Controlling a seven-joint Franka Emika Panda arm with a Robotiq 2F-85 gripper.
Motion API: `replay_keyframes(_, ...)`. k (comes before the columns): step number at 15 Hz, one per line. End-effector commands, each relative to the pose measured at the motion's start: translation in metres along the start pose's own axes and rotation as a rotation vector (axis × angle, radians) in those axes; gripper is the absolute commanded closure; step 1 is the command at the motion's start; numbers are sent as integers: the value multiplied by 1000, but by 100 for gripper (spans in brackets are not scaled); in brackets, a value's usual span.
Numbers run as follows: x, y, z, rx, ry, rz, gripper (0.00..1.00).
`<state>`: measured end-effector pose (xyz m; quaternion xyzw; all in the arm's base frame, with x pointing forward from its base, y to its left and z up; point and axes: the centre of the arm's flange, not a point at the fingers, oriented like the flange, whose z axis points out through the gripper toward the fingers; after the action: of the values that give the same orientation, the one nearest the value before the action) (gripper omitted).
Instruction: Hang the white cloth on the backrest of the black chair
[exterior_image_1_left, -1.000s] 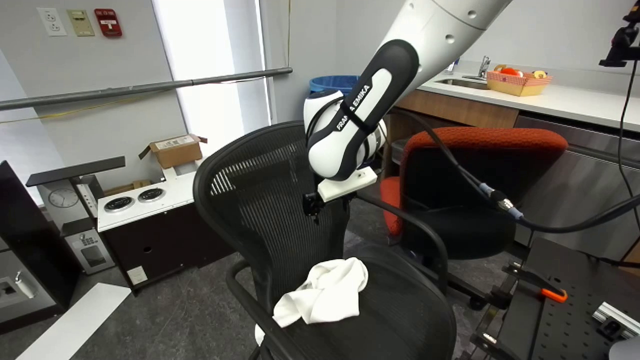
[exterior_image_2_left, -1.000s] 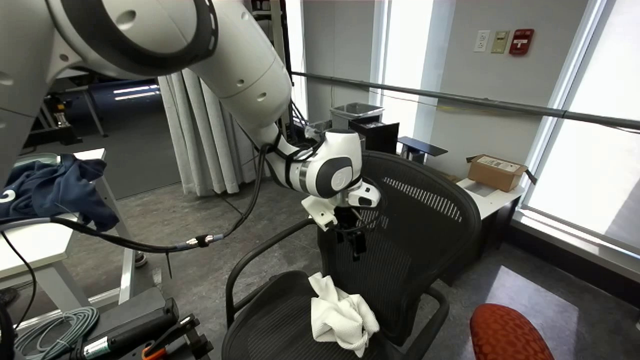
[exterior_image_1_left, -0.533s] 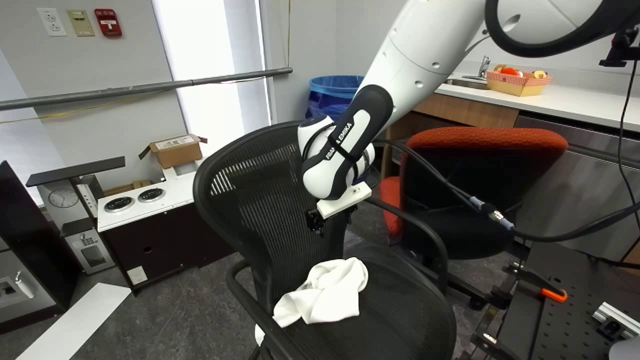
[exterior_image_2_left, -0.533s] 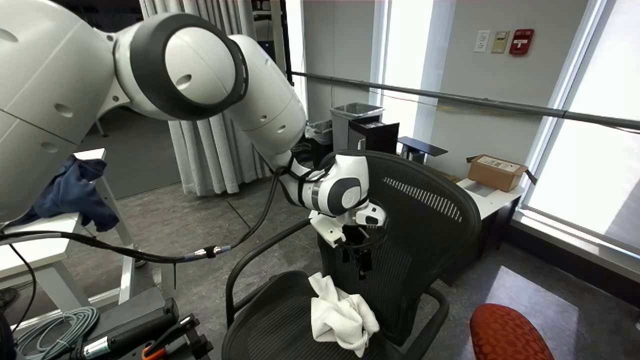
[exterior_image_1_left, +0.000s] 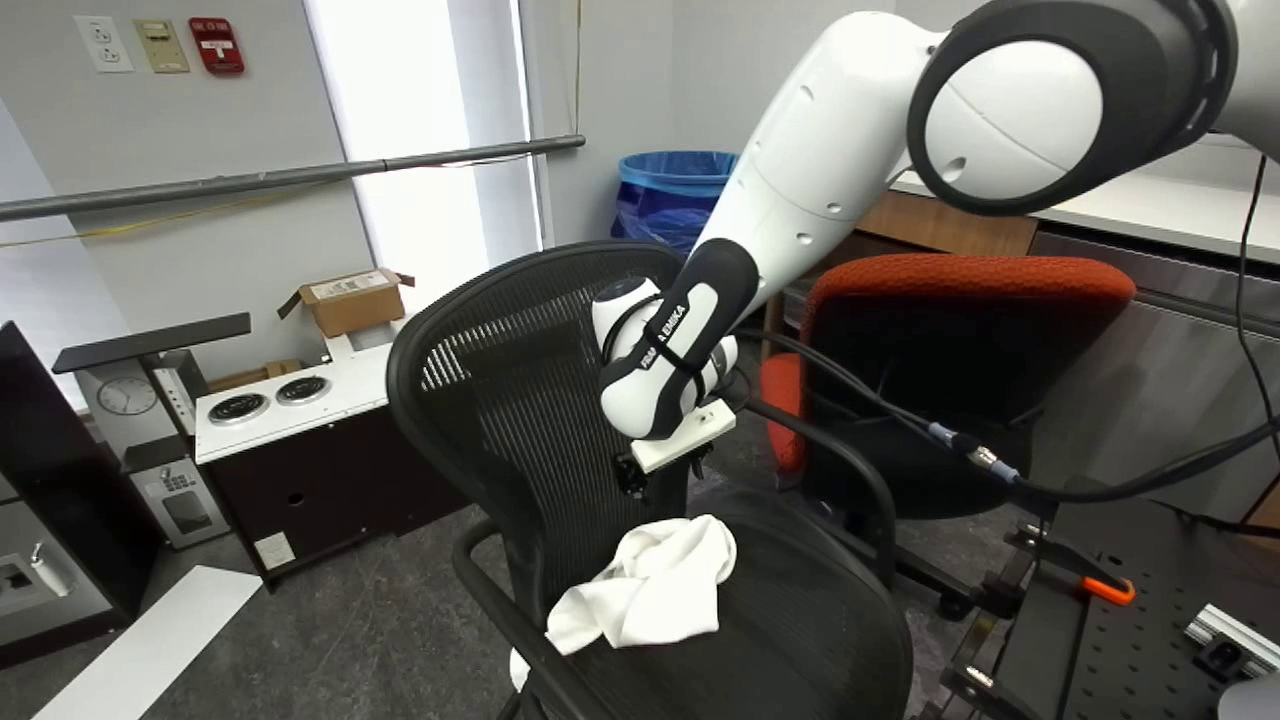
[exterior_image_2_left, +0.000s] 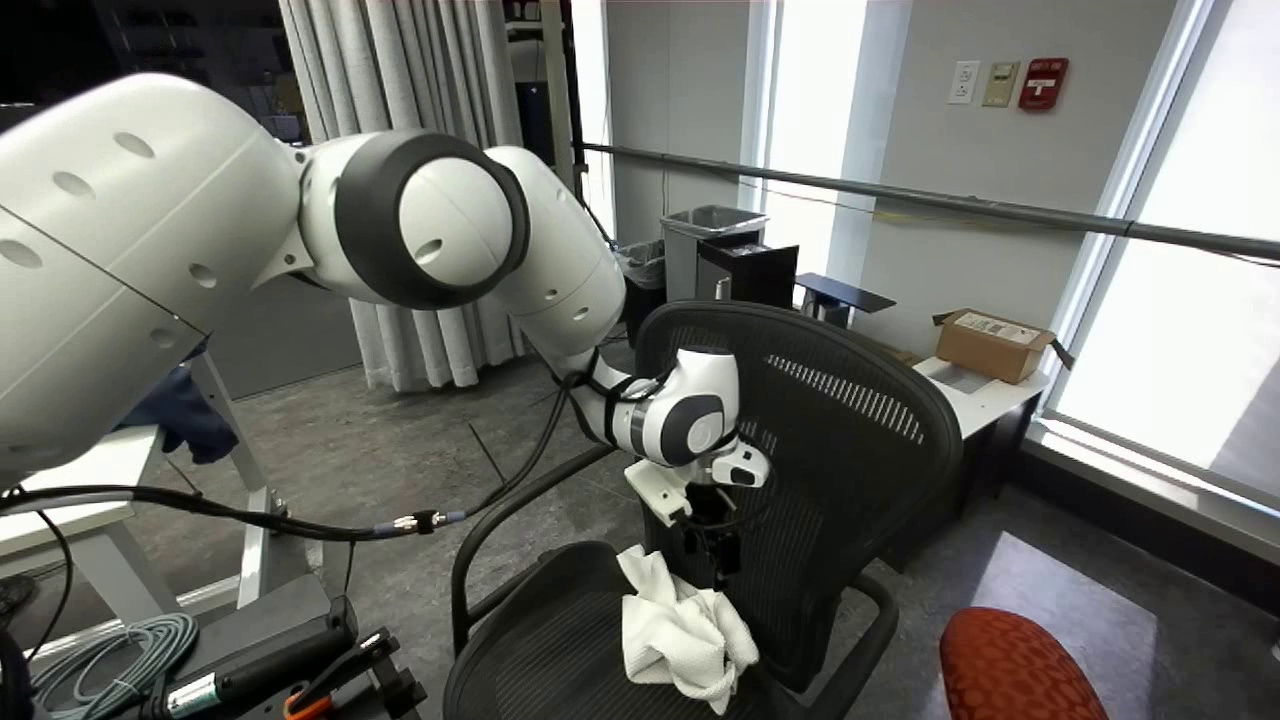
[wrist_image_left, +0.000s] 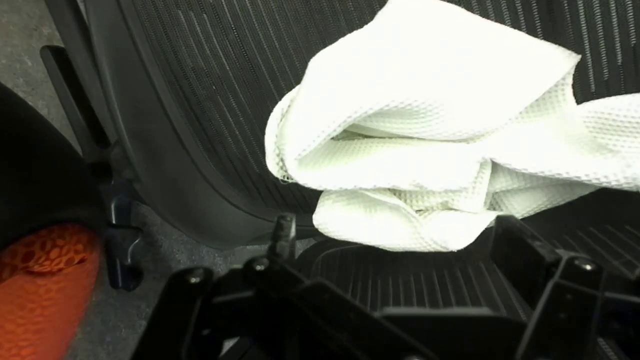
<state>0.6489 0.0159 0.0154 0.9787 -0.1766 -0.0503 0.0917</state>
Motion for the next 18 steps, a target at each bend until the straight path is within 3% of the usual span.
replay_keyframes(1,17,-11,31,11,-17,43,0)
replay_keyframes(8,18,-34,74,8,-29,86,0)
replay_keyframes(10,2,-21,67,6,-31,60,0)
replay_keyframes(18,6,-22,70,6,-25,74,0)
